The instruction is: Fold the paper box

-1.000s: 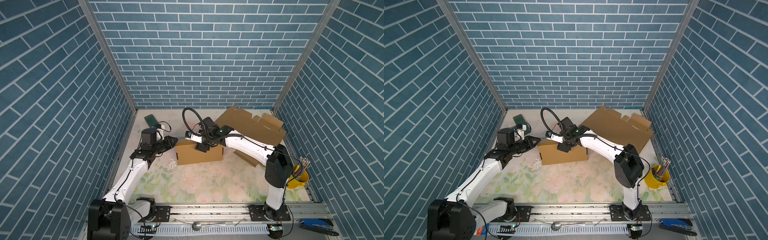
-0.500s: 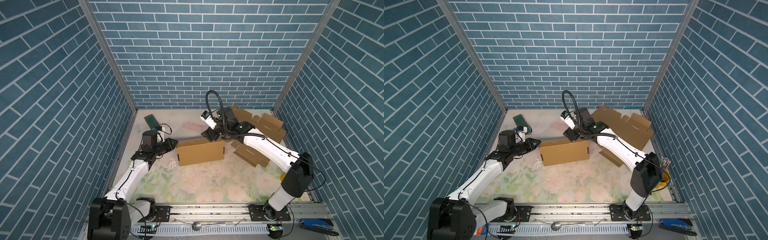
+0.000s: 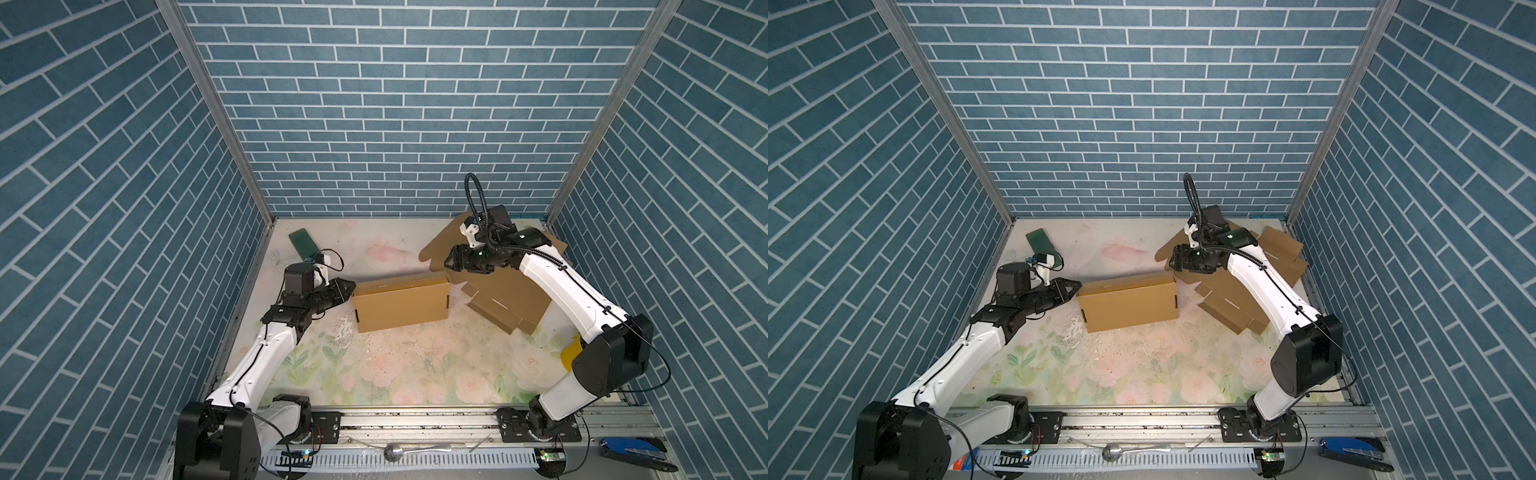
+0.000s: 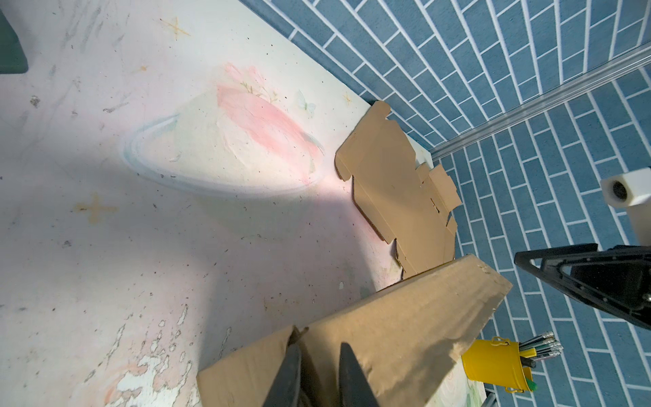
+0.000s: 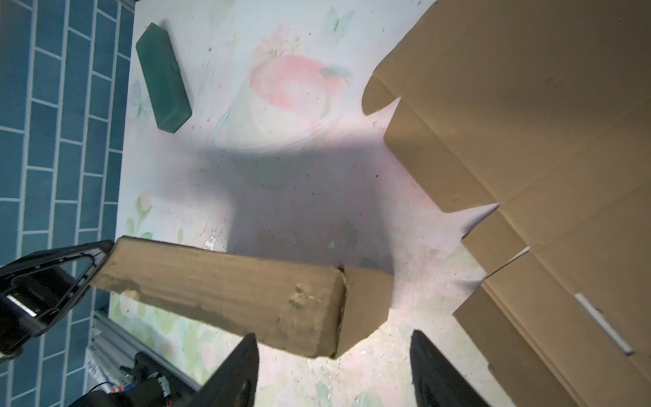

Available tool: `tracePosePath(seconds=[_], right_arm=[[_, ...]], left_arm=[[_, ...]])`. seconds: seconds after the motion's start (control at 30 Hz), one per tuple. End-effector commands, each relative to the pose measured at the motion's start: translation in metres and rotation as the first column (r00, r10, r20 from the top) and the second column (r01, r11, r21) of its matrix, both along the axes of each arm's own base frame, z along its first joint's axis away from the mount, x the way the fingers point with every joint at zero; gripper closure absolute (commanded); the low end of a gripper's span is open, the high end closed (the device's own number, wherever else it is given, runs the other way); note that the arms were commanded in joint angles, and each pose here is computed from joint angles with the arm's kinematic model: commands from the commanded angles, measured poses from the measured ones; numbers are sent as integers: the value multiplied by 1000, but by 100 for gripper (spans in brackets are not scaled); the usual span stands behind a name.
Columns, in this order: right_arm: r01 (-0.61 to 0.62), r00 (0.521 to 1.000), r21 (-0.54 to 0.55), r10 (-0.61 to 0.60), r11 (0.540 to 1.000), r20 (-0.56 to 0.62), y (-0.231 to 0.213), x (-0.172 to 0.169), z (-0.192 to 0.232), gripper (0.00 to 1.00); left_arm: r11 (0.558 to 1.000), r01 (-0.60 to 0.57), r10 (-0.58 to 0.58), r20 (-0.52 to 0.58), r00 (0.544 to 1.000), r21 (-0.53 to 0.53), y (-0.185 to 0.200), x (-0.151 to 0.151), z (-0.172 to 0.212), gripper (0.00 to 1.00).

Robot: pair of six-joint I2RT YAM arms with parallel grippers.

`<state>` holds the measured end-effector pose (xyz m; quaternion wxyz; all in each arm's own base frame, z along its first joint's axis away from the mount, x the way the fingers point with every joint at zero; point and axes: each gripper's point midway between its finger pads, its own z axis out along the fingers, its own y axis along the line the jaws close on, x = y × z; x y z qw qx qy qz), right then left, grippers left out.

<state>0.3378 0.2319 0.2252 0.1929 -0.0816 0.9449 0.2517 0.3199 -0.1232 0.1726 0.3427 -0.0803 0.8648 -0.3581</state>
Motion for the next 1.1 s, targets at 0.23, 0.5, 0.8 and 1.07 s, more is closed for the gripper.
tracePosePath(seconds=[0.23, 0.5, 0.8, 1.07], right_arm=[[2, 959, -53, -17, 999, -282, -8, -42, -83, 48], [14, 954, -20, -19, 1000, -298, -2, -43, -97, 53], [13, 964, 20, -7, 1000, -266, 6, -63, -103, 55], [-78, 989, -46, 72, 996, -127, 8, -100, -116, 53]], left_arm=[[997, 7, 12, -241, 971, 76, 8, -42, -65, 79], [997, 12, 10, -262, 965, 82, 9, -51, -72, 79], [998, 4, 7, -200, 980, 57, 8, -45, -33, 51], [999, 25, -11, -270, 963, 46, 9, -80, -47, 62]])
